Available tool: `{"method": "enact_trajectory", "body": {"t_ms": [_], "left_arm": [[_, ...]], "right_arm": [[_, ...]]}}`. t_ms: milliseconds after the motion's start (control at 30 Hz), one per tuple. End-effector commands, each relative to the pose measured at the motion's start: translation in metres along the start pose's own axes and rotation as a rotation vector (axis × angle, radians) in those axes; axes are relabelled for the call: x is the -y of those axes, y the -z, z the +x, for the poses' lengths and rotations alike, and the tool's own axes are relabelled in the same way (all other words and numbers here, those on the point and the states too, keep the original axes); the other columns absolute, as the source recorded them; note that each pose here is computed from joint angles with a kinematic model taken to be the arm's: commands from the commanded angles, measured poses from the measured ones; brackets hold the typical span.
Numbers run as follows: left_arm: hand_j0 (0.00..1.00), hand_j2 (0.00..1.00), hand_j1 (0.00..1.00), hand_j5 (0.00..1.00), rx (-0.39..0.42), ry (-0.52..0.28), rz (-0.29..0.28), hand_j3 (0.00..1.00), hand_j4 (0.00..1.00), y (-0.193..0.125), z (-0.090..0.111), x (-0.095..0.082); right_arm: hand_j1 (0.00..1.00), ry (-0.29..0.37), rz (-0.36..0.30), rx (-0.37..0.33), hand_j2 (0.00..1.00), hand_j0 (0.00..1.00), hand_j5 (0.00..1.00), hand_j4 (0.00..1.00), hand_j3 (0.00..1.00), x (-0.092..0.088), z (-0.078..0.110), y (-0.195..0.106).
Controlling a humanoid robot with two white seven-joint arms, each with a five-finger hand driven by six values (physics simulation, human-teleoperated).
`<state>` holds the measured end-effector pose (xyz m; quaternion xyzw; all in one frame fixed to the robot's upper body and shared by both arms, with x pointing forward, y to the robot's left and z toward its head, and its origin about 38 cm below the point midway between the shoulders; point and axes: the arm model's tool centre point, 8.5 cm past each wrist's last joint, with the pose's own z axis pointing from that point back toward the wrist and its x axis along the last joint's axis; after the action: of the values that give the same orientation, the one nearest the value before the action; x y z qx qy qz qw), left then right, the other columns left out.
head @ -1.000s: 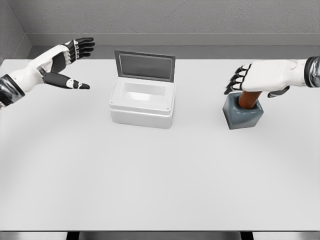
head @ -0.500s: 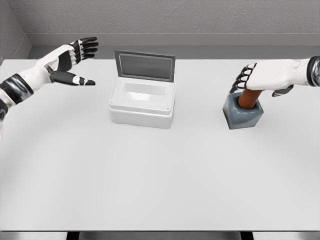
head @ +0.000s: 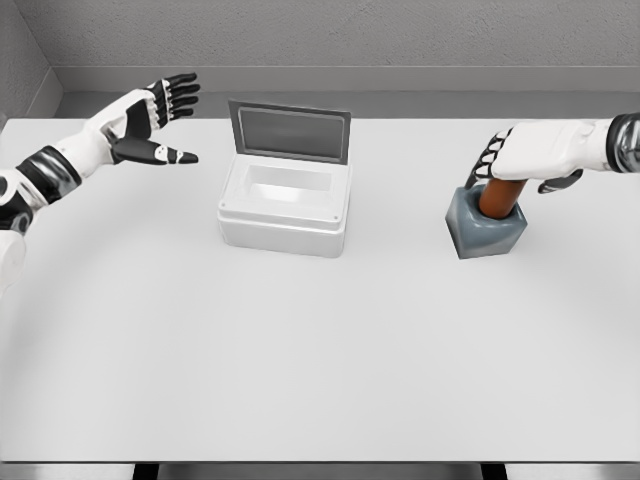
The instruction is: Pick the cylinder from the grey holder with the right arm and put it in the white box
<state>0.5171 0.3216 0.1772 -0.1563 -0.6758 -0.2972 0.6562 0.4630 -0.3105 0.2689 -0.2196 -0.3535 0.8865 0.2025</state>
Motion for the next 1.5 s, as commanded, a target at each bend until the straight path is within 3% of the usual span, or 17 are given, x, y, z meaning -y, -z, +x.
{"method": "enact_trajectory", "body": {"t_ms": [0,133,333,567,633,667,700,1133,1400,1467], "left_arm": [[1.0,1.0,1.0,1.0,0.002,-0.01,0.002,1.0,1.0,0.001,-0.001,0.001],[1.0,1.0,1.0,1.0,0.001,-0.013,-0.002,1.0,1.0,0.003,-0.003,0.003],[1.0,1.0,1.0,1.0,0.004,-0.013,-0.004,1.0,1.0,0.005,-0.002,0.004],[1.0,1.0,1.0,1.0,0.007,-0.009,-0.003,1.0,1.0,0.005,0.0,0.002],[1.0,1.0,1.0,1.0,0.006,-0.009,-0.004,1.0,1.0,0.005,0.0,0.003],[1.0,1.0,1.0,1.0,0.006,-0.009,-0.004,1.0,1.0,0.005,0.0,0.003],[1.0,1.0,1.0,1.0,0.005,-0.011,-0.005,1.0,1.0,0.005,-0.001,0.004],[1.0,1.0,1.0,1.0,0.004,-0.002,-0.002,1.0,1.0,0.003,0.0,0.002],[1.0,1.0,1.0,1.0,0.006,0.002,0.005,1.0,1.0,0.0,0.001,-0.002],[1.0,1.0,1.0,1.0,0.006,0.002,0.005,1.0,1.0,0.0,0.001,-0.002]], "right_arm": [[0.79,-0.014,0.019,0.007,0.79,0.79,0.79,0.79,0.79,-0.004,0.002,0.002],[0.74,-0.013,0.021,0.006,0.74,0.74,0.74,0.74,0.74,-0.004,0.002,0.002],[0.53,-0.017,0.027,0.006,0.53,0.53,0.53,0.53,0.53,-0.005,0.002,0.003],[0.5,-0.019,0.024,0.003,0.5,0.5,0.5,0.5,0.5,-0.004,0.001,0.002],[0.54,-0.018,0.024,0.004,0.54,0.54,0.54,0.54,0.54,-0.004,0.001,0.002],[0.64,-0.018,0.024,0.002,0.64,0.64,0.64,0.64,0.64,-0.004,0.001,0.002],[0.82,-0.018,0.023,0.002,0.82,0.82,0.82,0.82,0.82,-0.004,0.001,0.001],[0.82,-0.014,0.014,0.008,0.82,0.82,0.82,0.82,0.82,-0.002,0.002,0.001],[0.82,-0.042,-0.003,0.033,0.82,0.82,0.82,0.82,0.82,0.006,0.012,0.002],[0.79,-0.044,-0.003,0.032,0.79,0.79,0.79,0.79,0.79,0.007,0.012,0.002]]}}
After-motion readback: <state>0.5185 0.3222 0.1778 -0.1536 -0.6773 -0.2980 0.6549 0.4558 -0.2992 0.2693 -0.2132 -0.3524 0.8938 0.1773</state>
